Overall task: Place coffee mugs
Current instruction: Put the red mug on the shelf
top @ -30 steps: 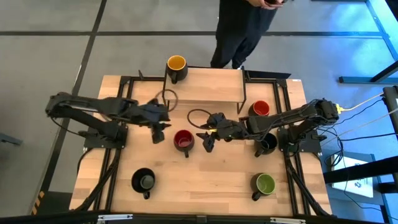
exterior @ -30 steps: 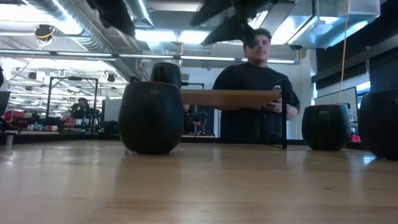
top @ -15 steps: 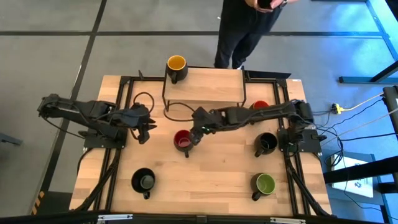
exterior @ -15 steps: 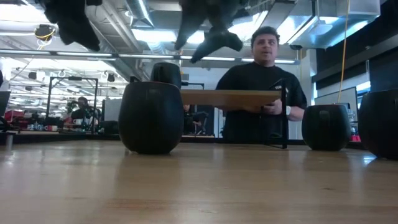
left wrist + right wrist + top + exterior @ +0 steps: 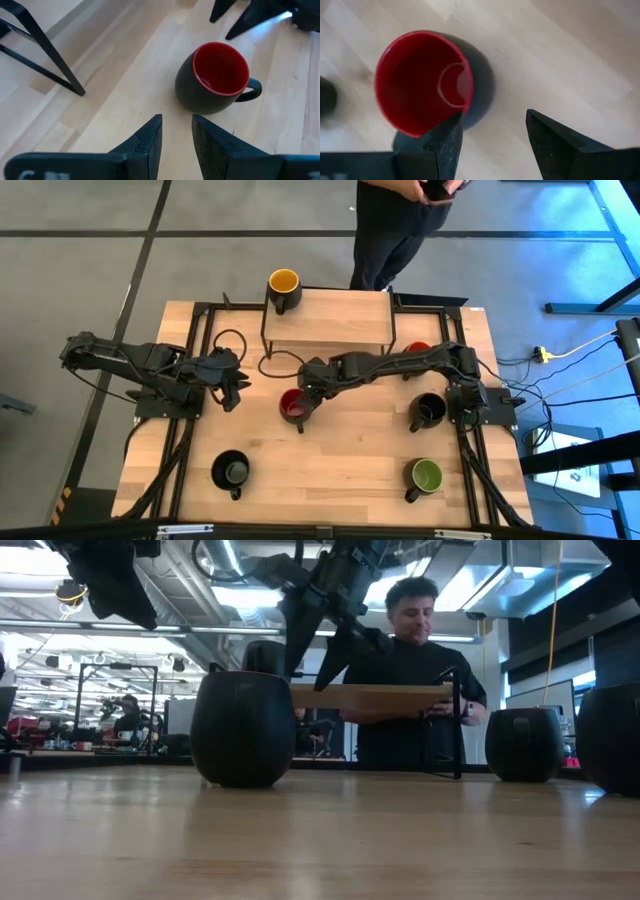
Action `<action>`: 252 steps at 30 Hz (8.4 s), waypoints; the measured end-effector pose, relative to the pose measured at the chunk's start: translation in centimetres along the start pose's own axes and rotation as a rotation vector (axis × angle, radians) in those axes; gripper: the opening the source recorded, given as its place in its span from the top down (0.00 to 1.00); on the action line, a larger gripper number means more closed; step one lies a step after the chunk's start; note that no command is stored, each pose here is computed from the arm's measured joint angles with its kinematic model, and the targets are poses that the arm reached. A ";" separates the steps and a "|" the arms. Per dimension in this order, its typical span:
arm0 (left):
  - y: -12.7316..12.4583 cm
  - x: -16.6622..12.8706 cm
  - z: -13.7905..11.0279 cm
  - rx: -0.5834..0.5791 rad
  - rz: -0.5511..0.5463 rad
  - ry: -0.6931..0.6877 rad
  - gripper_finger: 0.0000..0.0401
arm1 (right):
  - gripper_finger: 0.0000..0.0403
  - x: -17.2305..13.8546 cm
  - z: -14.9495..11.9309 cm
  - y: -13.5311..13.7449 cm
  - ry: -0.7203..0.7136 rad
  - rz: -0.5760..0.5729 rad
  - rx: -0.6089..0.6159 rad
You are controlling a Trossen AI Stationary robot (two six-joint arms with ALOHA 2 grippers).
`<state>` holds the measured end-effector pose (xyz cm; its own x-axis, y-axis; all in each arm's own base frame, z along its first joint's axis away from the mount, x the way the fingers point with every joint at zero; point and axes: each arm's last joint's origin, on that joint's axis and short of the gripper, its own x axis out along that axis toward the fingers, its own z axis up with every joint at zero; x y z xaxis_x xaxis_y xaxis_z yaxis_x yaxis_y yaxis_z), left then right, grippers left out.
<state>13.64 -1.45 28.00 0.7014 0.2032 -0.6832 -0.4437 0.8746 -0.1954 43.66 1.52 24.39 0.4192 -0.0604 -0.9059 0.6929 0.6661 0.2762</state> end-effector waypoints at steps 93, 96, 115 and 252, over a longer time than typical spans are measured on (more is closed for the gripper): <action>0.0 0.0 0.3 0.013 0.038 -0.047 0.75 | 0.80 4.0 -0.7 -2.1 0.126 -0.219 -0.179; 0.0 0.0 0.3 0.012 0.038 -0.047 0.75 | 0.69 4.0 -0.7 -2.0 0.118 -0.213 -0.179; 0.0 0.0 0.3 0.013 0.039 -0.046 0.75 | 0.43 -5.4 -1.8 -0.4 -0.075 -0.146 -0.316; 2.5 -9.2 1.9 0.115 -0.097 -0.187 0.75 | 0.89 -5.4 6.9 -7.5 -0.813 -0.277 0.197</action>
<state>7.12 -0.29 35.17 0.8336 0.1849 -0.5205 -0.3106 0.9361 -0.1649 40.25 -8.34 29.42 0.4568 -0.7611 -0.4605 0.8887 0.4133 0.1984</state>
